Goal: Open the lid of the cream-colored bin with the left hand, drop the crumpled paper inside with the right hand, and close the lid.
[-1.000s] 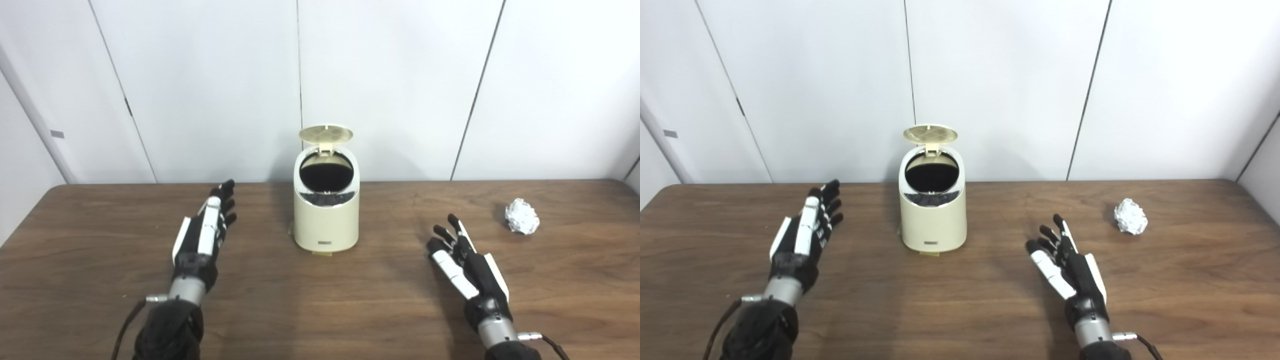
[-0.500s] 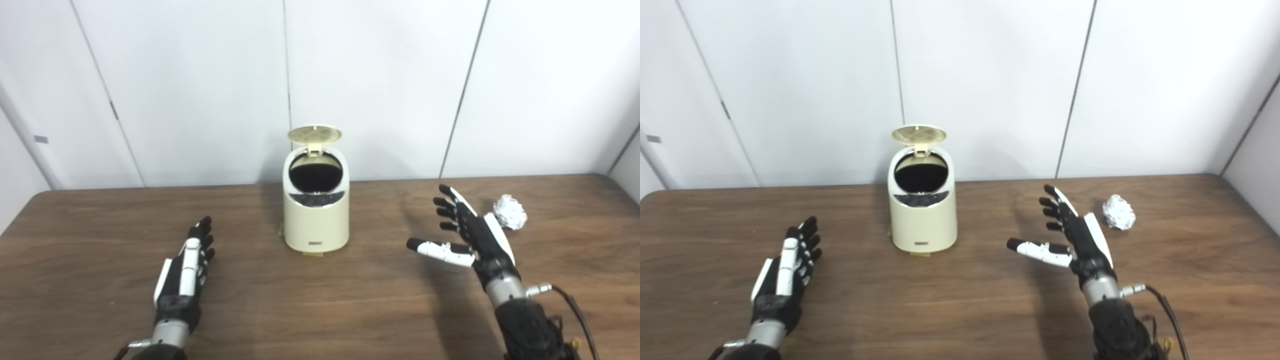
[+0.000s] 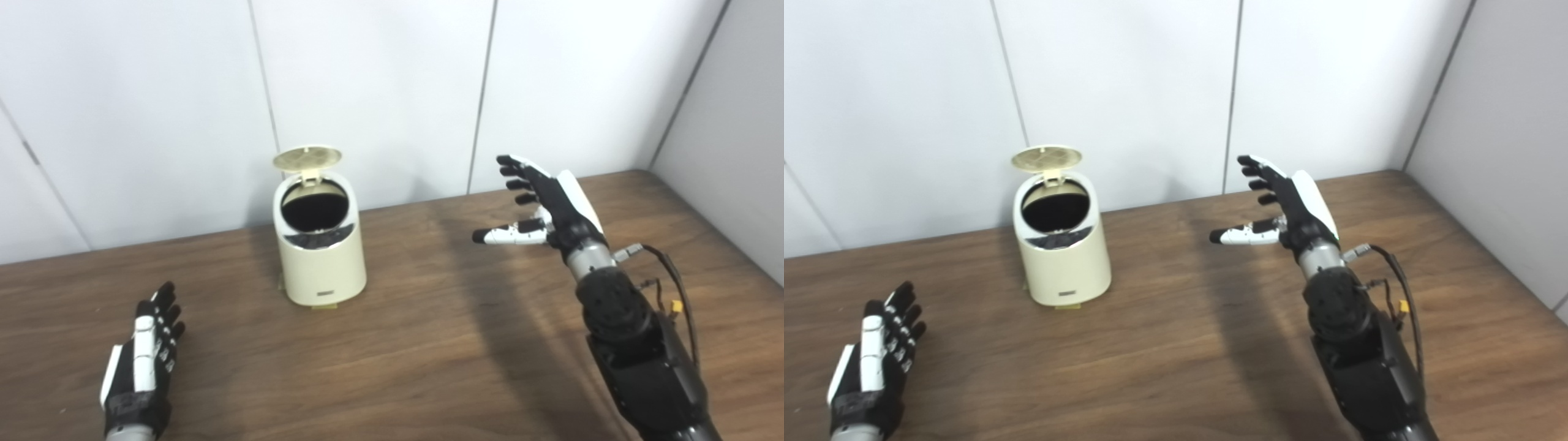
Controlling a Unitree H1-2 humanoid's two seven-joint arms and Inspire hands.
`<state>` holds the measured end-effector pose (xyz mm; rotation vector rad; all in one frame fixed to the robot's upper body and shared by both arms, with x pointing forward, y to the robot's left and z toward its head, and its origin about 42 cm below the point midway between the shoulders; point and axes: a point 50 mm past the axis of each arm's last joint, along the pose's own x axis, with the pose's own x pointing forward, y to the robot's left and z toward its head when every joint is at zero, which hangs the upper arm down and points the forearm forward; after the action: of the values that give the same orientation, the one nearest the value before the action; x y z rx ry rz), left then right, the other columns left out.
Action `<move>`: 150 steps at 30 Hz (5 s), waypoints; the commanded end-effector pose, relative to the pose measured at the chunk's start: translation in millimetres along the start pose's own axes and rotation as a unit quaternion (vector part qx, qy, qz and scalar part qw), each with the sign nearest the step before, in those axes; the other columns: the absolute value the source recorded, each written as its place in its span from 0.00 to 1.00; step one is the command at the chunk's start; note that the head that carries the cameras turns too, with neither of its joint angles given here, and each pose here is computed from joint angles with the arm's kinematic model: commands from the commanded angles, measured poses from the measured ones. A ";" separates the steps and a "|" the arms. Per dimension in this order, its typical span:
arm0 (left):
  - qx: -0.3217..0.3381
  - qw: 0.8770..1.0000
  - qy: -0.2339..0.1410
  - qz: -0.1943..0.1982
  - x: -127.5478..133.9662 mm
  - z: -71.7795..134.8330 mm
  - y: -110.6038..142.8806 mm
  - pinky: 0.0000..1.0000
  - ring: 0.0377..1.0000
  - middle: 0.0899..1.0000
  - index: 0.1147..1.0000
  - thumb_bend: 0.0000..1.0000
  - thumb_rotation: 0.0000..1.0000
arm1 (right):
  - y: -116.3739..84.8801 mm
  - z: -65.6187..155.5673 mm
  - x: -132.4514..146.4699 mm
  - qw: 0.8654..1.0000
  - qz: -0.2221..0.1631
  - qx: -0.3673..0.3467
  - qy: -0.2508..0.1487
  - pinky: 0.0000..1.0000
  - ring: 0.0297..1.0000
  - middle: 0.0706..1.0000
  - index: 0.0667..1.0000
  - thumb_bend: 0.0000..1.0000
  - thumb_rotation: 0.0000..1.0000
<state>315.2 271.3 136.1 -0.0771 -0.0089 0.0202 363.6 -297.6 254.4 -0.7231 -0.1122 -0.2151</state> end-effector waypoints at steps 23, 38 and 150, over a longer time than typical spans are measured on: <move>0.016 0.999 -0.044 -0.021 7.9 28.5 11.7 1.00 1.00 1.00 1.00 0.61 0.92 | -73.1 -23.9 80.6 0.960 0.004 -0.269 0.080 0.81 0.86 0.85 0.84 0.88 0.03; 0.023 0.999 -0.039 -0.021 4.5 36.7 10.0 1.00 1.00 1.00 1.00 0.60 0.90 | -54.4 -35.0 118.7 0.940 0.070 -0.297 0.152 0.71 0.83 0.85 0.82 0.89 0.07; 0.043 0.998 -0.007 -0.036 -12.7 -8.1 -30.4 1.00 0.98 0.96 1.00 0.57 0.82 | 116.3 159.1 57.8 0.955 -0.023 -0.057 -0.289 0.35 0.35 0.48 0.48 0.51 0.00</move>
<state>300.2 246.4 129.9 0.0146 -0.0184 -0.0351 436.7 -120.8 274.4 -0.9108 -0.5616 -0.0021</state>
